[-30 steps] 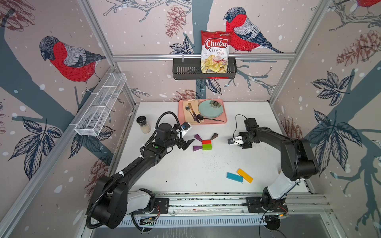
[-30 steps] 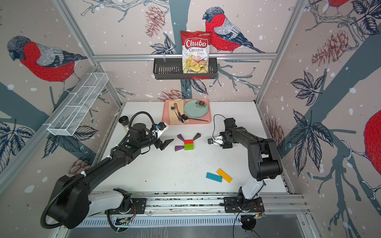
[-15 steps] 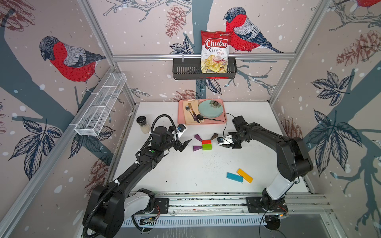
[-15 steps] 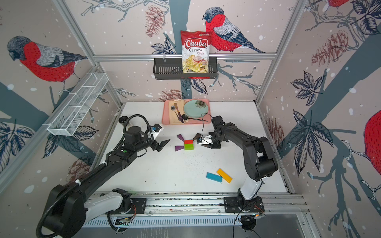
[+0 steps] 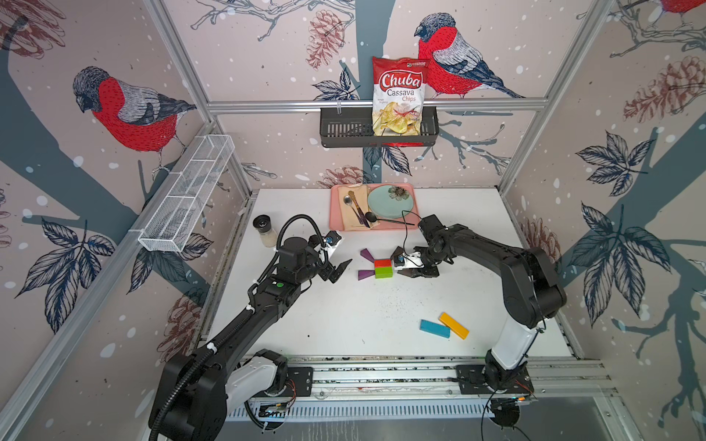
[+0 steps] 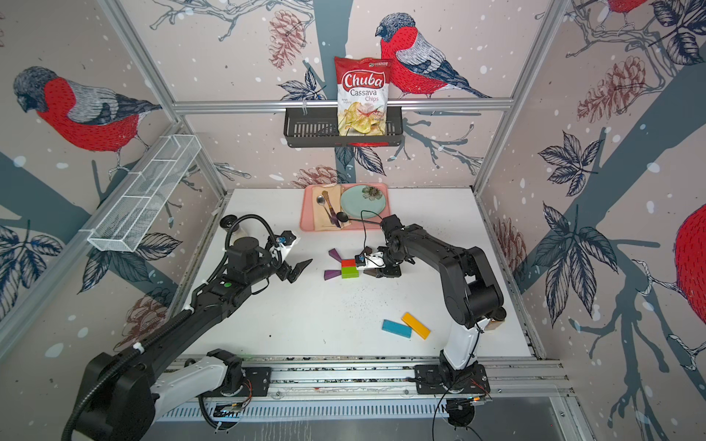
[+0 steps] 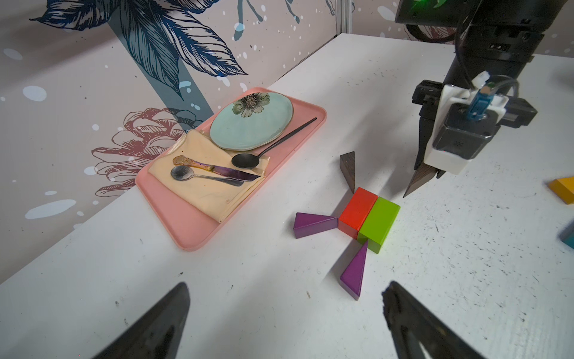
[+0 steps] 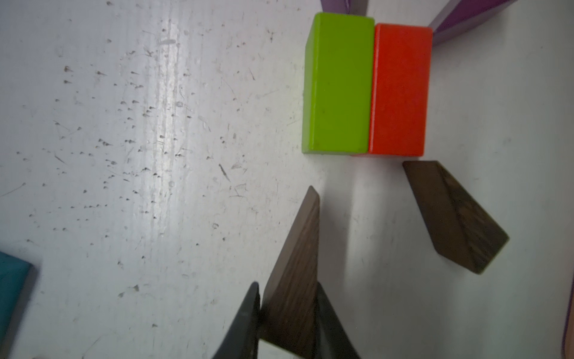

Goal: Assemble a small pinwheel with building blocks
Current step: Assemble the building block at the center of the board, then pick up the building block from the center of the board.

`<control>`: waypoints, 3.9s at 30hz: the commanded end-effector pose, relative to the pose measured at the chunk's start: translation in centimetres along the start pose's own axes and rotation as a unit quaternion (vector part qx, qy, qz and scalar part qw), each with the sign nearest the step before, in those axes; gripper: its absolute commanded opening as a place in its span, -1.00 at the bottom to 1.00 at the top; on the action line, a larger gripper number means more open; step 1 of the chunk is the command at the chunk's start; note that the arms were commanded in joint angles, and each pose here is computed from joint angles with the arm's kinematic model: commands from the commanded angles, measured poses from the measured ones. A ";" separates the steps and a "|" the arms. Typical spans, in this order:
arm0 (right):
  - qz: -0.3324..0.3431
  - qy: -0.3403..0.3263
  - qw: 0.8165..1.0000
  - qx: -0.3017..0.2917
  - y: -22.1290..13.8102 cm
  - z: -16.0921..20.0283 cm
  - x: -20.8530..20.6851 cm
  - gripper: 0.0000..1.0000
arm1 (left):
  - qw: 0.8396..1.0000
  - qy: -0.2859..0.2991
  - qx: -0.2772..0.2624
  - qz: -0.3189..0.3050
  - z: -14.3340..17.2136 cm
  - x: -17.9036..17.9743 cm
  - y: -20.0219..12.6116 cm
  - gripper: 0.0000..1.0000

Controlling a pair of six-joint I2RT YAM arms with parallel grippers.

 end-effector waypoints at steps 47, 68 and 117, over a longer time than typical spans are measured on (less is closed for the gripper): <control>0.072 0.066 0.995 -0.001 -2.9 -1.4 -1.6 0.99 | 1.000 0.005 -0.005 -0.008 -0.3 0.5 0.5 0.93; 0.211 0.234 0.948 -0.052 -7.3 -1.7 7.9 0.99 | 0.992 -0.063 -0.016 0.104 -0.1 -3.5 -2.2 0.84; 0.022 0.210 0.970 0.124 1.4 0.4 14.6 -0.40 | 0.999 -0.031 -0.021 0.008 0.3 -2.8 -5.4 0.80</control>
Point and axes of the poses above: each gripper's point midway between its finger pads, its own y axis out along the fingers, its own x axis along the line the jaws close on, z = x × y, the point moved 5 cm from there along -y, back along the fingers, and after that the axes turned 4 degrees about y, right-handed, at the moved point
